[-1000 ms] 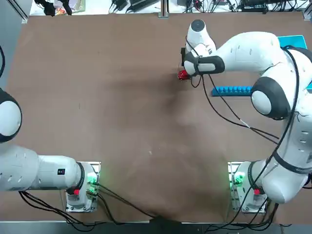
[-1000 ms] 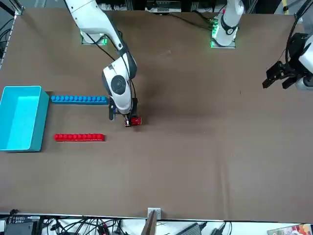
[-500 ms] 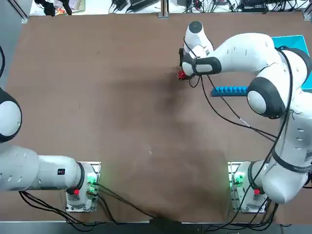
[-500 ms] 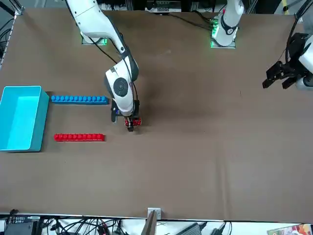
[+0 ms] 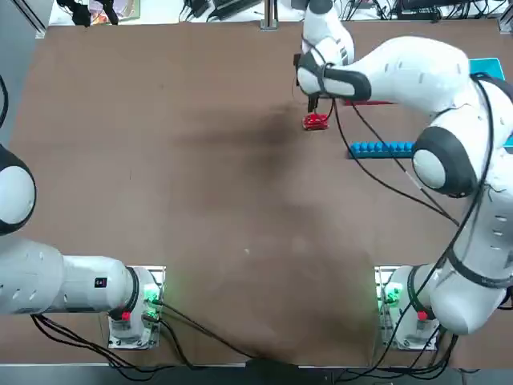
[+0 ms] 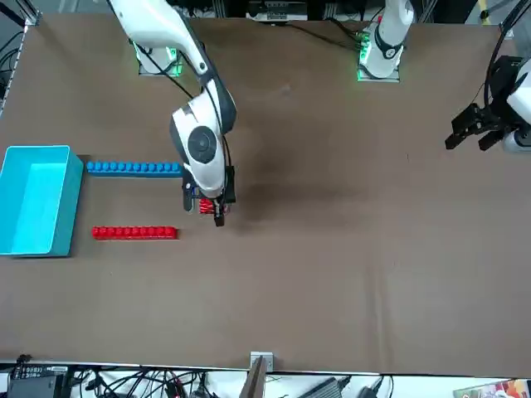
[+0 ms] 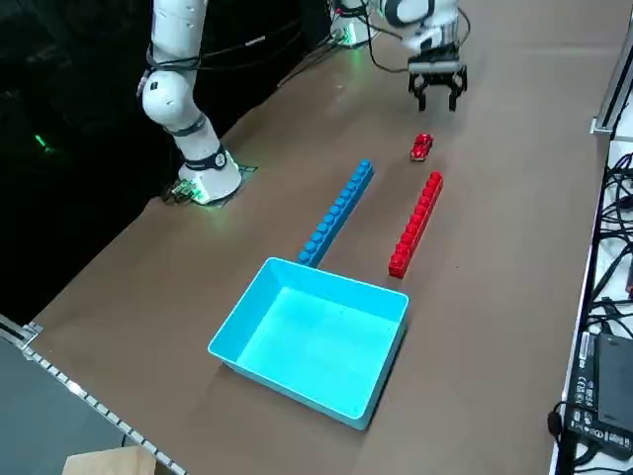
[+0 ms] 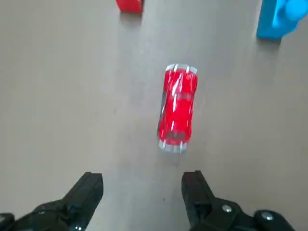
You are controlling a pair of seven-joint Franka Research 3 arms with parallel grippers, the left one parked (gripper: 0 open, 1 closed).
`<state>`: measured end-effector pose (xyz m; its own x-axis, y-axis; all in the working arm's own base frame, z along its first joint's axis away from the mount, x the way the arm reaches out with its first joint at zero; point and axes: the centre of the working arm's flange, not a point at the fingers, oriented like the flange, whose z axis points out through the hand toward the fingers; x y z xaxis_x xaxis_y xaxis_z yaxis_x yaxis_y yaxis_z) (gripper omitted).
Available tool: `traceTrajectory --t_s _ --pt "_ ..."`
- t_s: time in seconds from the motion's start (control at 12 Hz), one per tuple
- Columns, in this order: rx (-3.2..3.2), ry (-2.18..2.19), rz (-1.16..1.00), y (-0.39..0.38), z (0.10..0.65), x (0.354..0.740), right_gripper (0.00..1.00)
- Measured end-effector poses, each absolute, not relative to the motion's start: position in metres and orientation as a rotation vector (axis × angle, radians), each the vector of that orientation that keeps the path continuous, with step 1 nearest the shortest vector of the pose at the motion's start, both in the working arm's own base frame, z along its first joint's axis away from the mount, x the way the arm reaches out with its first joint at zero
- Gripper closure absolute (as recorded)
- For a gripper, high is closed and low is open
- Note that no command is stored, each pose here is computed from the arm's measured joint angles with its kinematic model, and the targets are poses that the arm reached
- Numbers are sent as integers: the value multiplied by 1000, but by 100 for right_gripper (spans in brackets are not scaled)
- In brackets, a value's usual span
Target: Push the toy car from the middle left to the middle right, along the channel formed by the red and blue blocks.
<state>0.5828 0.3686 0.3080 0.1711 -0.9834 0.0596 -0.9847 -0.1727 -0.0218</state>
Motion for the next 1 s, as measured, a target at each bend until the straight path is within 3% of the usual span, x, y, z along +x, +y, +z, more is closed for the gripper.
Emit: traceTrajectory --t_s 1.0 --pt "2663 -1523 35 246 425 610 0"
